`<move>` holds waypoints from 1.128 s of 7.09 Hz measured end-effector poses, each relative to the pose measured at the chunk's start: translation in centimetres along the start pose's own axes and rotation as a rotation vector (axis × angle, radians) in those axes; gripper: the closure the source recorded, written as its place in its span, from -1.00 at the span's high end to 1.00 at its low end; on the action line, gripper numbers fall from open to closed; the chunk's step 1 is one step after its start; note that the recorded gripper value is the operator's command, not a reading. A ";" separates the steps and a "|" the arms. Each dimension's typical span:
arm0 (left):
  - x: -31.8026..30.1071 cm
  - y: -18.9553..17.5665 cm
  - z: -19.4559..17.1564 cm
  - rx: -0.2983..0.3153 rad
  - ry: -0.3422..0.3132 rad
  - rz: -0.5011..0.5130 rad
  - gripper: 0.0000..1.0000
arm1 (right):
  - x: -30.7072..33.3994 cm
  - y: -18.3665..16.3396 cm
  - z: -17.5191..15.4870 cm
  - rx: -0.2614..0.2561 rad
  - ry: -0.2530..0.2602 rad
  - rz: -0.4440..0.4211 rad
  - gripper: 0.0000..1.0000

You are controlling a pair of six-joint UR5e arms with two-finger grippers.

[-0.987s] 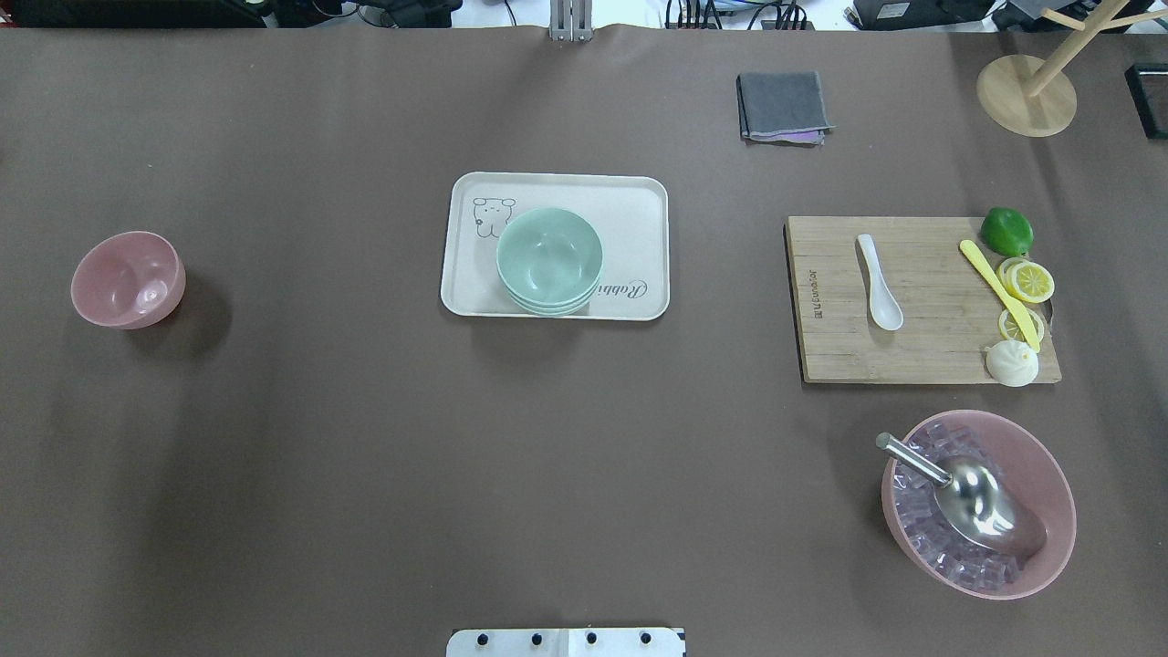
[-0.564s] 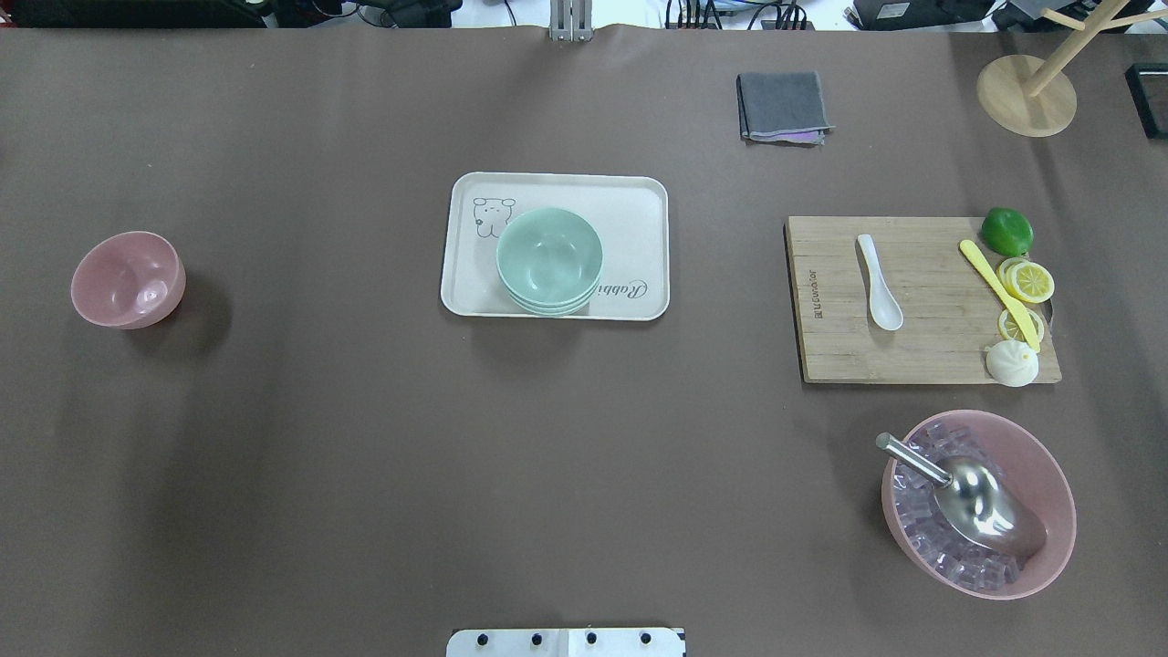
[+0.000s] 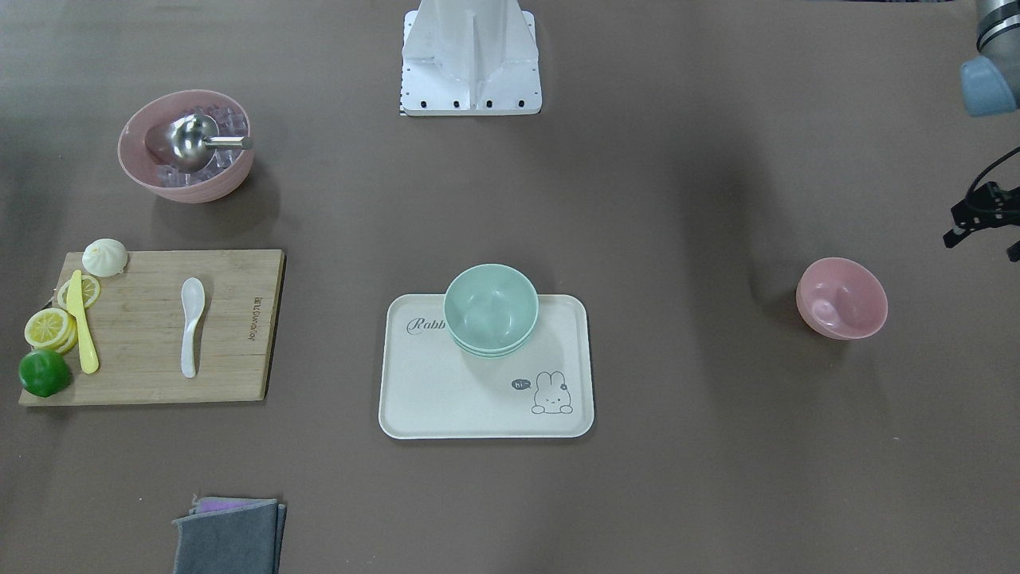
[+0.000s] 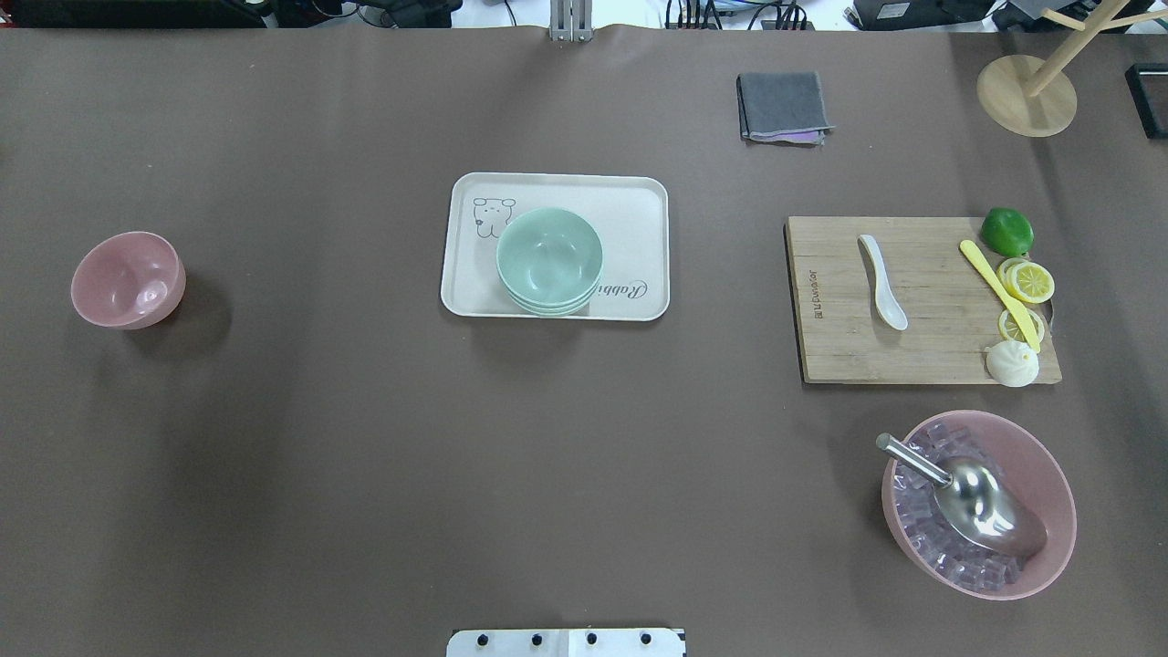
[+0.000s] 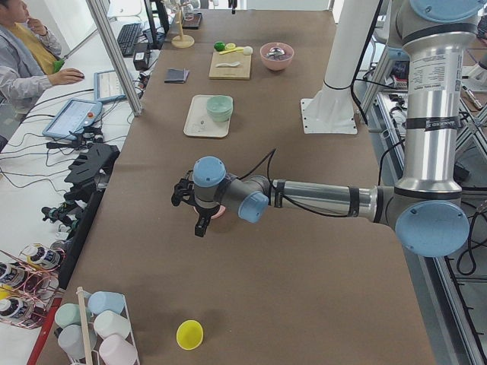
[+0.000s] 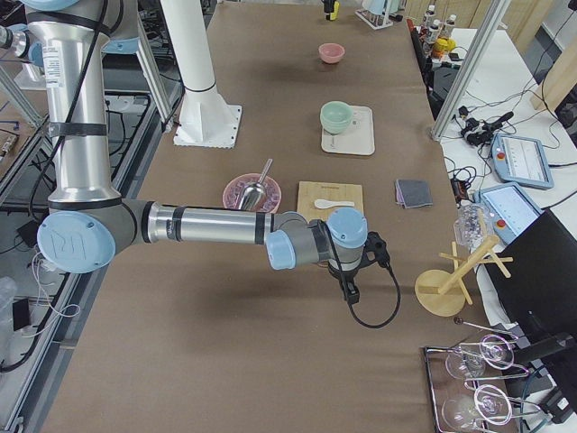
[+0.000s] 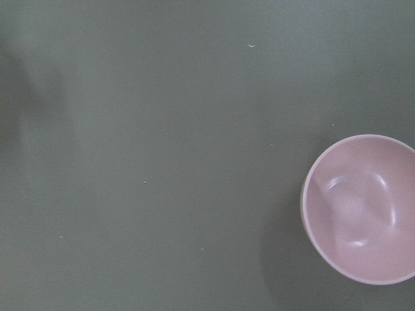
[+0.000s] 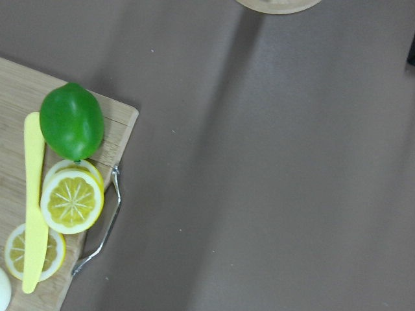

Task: Stack pink bowl on green and place spoon
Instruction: 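Reach left gripper to pink bowl while right gripper approaches white spoon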

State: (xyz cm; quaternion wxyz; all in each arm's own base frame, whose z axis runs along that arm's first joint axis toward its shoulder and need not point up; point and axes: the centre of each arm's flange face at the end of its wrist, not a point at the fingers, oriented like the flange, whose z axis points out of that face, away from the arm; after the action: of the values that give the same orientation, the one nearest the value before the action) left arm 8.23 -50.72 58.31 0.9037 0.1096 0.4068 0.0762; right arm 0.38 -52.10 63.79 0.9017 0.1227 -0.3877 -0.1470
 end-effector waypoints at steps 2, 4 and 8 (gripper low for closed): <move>3.8 -1.3 4.7 -0.045 -0.033 -0.022 0.89 | -3.4 -1.6 2.1 -0.004 -0.022 0.007 1.00; 4.4 -0.8 8.4 -0.099 -0.038 -0.024 0.56 | -7.1 -3.7 4.0 -0.003 -0.046 0.061 1.00; 4.6 -1.7 10.4 -0.128 -0.035 -0.030 -1.00 | -11.2 -6.2 5.6 -0.010 -0.075 0.102 1.00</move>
State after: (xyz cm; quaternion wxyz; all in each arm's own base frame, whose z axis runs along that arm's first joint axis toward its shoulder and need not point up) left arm 19.11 -52.78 61.27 0.9168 0.0469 0.3870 0.0865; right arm -12.12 -54.43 58.04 0.8934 0.0927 -0.4262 -0.1072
